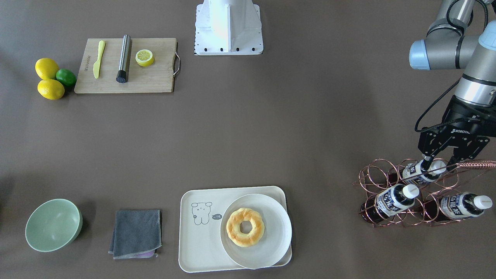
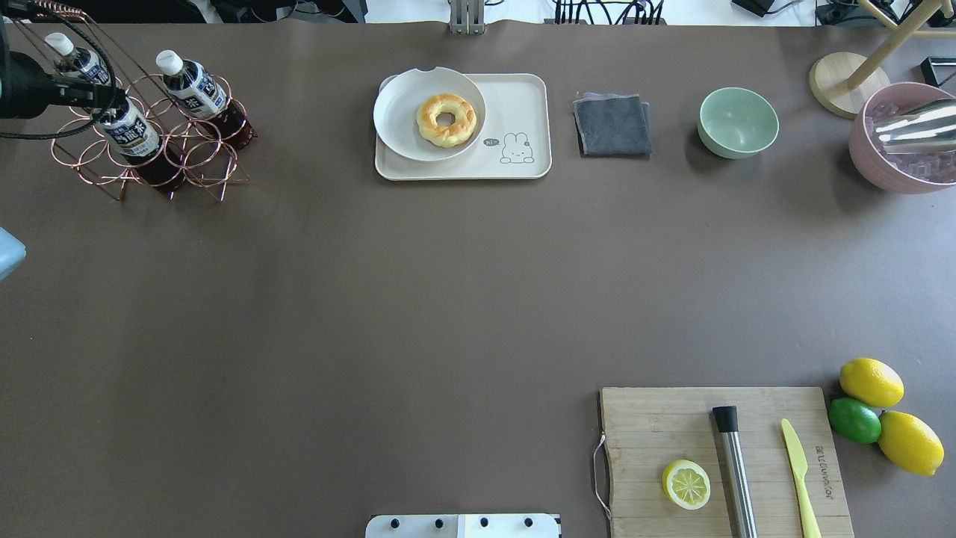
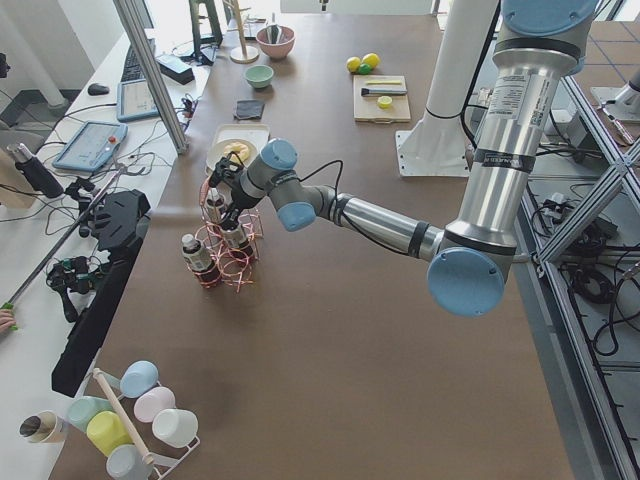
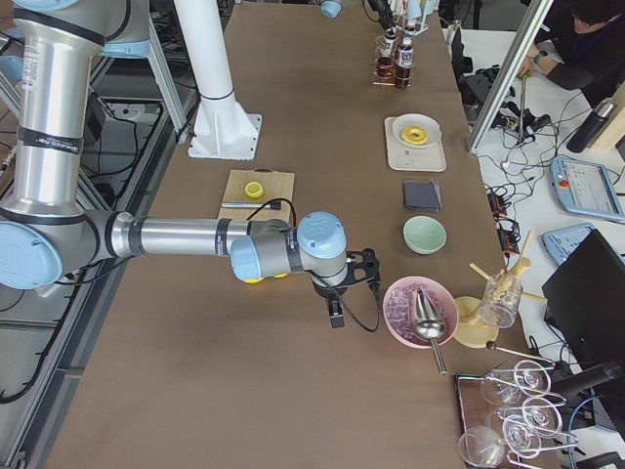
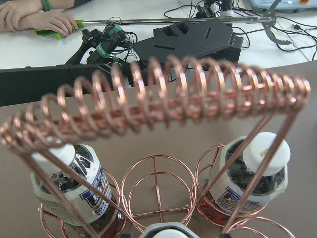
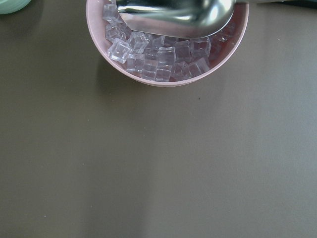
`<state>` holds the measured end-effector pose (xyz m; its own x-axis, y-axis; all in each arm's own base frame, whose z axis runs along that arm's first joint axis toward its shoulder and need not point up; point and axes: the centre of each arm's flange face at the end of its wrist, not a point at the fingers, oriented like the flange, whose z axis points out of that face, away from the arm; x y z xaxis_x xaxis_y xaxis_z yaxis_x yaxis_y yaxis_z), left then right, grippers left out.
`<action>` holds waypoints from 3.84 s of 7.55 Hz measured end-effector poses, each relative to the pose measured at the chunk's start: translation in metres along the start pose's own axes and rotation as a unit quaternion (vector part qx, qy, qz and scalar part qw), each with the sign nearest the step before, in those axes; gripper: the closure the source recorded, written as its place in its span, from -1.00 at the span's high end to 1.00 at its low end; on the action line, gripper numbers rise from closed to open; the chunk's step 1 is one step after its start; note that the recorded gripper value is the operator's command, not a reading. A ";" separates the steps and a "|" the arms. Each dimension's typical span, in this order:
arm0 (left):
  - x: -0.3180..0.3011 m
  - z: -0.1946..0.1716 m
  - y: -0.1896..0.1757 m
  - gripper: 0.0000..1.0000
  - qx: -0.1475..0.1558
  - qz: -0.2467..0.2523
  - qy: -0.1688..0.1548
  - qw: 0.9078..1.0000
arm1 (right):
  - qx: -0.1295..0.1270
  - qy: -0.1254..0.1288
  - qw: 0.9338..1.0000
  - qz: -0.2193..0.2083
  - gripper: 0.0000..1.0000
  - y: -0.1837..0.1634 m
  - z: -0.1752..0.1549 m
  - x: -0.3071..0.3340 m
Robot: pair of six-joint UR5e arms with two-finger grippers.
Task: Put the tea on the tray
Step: 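Reach the left gripper into the copper rack and grasp a dark tea bottle, then lift the tea bottle up out of the rack with the left gripper, then carry the bottle to the table middle and set it upright, open left gripper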
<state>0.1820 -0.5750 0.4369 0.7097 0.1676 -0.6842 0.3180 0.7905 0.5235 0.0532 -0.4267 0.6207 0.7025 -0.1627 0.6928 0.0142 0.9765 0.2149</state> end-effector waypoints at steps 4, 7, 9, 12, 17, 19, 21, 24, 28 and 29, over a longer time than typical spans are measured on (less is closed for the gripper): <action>-0.002 0.002 0.001 -0.32 -0.002 0.000 -0.001 1.000 | 0.000 0.000 1.000 0.000 1.00 0.000 0.000 0.000; -0.001 0.000 0.002 -1.00 -0.002 0.001 0.001 1.000 | 0.000 0.000 1.000 0.001 1.00 0.000 0.000 0.000; 0.001 -0.006 -0.002 -1.00 0.001 0.000 0.005 1.000 | 0.000 0.000 1.000 0.000 1.00 0.000 0.000 0.000; -0.008 -0.038 -0.023 -1.00 0.000 -0.010 0.023 1.000 | 0.001 0.000 1.000 0.000 1.00 -0.001 0.000 0.000; -0.008 -0.158 -0.070 -1.00 -0.003 0.025 0.015 1.000 | 0.001 -0.001 1.000 -0.001 1.00 -0.001 -0.001 -0.001; 0.004 -0.170 -0.071 -1.00 0.002 0.031 0.026 0.999 | 0.002 -0.001 1.000 -0.002 1.00 -0.002 -0.001 -0.001; 0.063 -0.162 -0.061 -1.00 -0.006 0.055 0.066 0.996 | 0.002 -0.002 1.000 -0.003 1.00 -0.002 -0.001 -0.002; 0.205 -0.131 -0.037 -1.00 0.005 0.115 0.120 0.986 | 0.002 -0.001 1.000 -0.002 1.00 -0.001 -0.001 -0.001; 0.401 -0.100 0.045 -1.00 0.032 0.178 0.159 0.971 | 0.001 -0.002 1.000 -0.002 1.00 0.000 0.000 -0.001; 0.434 -0.092 0.063 -1.00 0.032 0.185 0.160 0.969 | 0.001 -0.002 1.000 -0.003 1.00 0.000 0.000 -0.001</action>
<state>0.4524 -0.3983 0.1261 0.5551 0.6149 -0.5602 0.1240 0.6048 0.7867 0.0532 -0.4261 0.6201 0.6992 -0.1683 0.6949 0.0167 0.9755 0.2194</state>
